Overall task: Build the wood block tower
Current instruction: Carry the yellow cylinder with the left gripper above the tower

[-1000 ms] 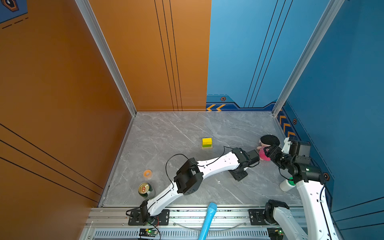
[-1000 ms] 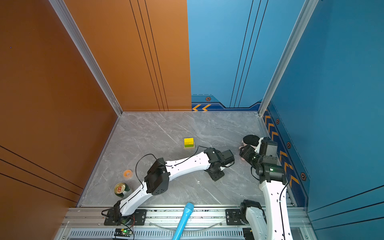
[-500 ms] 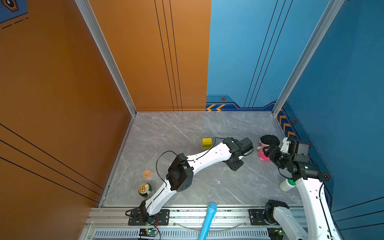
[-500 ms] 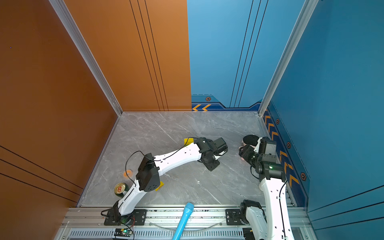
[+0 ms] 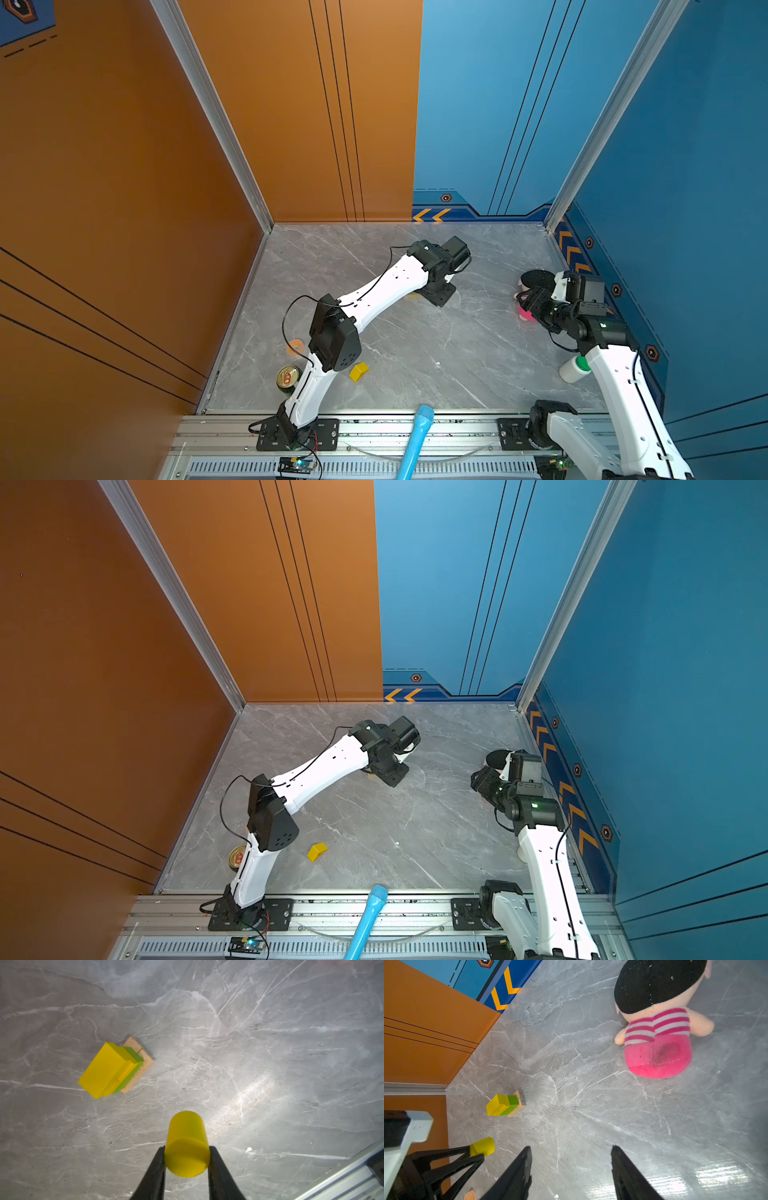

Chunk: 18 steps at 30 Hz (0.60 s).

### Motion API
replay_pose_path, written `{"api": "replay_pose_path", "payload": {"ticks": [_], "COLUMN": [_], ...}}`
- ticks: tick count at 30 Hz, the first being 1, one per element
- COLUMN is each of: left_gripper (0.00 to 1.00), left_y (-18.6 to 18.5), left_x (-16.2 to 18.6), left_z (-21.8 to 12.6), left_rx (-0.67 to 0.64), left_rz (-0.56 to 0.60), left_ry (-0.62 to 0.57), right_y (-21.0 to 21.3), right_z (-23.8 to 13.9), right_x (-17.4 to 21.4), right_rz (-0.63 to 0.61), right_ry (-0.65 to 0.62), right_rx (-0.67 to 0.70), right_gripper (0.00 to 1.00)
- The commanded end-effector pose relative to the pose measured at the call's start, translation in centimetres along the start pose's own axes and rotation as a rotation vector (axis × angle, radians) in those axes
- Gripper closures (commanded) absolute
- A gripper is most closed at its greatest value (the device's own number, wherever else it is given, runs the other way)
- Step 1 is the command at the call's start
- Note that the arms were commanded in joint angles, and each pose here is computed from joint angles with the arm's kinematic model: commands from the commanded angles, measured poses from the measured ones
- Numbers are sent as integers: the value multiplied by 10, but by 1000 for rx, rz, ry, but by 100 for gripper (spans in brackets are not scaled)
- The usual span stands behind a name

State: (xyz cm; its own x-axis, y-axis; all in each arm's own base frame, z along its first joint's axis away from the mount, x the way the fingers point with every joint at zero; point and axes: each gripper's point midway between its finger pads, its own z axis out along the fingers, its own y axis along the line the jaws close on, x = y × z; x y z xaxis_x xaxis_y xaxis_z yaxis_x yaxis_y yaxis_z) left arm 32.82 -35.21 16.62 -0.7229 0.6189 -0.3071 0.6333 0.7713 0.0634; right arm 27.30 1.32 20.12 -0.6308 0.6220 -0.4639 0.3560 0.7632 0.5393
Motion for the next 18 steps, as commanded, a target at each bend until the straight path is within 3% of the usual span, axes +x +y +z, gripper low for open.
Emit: {"api": "replay_pose_path", "payload": {"ticks": [1, 18], "left_gripper": [77, 76], "left_y": [24, 80], "left_x": [-2, -13], "left_z": [-16, 11], "left_rx": [-43, -93], "left_rz": [-27, -146], "left_ry": [-8, 39], "right_y": [1, -2], "right_z": [2, 14], "right_x": [-6, -9], "right_rz": [1, 6], "right_ry": [-27, -2], "right_rx": [5, 30], "right_gripper": [38, 38]}}
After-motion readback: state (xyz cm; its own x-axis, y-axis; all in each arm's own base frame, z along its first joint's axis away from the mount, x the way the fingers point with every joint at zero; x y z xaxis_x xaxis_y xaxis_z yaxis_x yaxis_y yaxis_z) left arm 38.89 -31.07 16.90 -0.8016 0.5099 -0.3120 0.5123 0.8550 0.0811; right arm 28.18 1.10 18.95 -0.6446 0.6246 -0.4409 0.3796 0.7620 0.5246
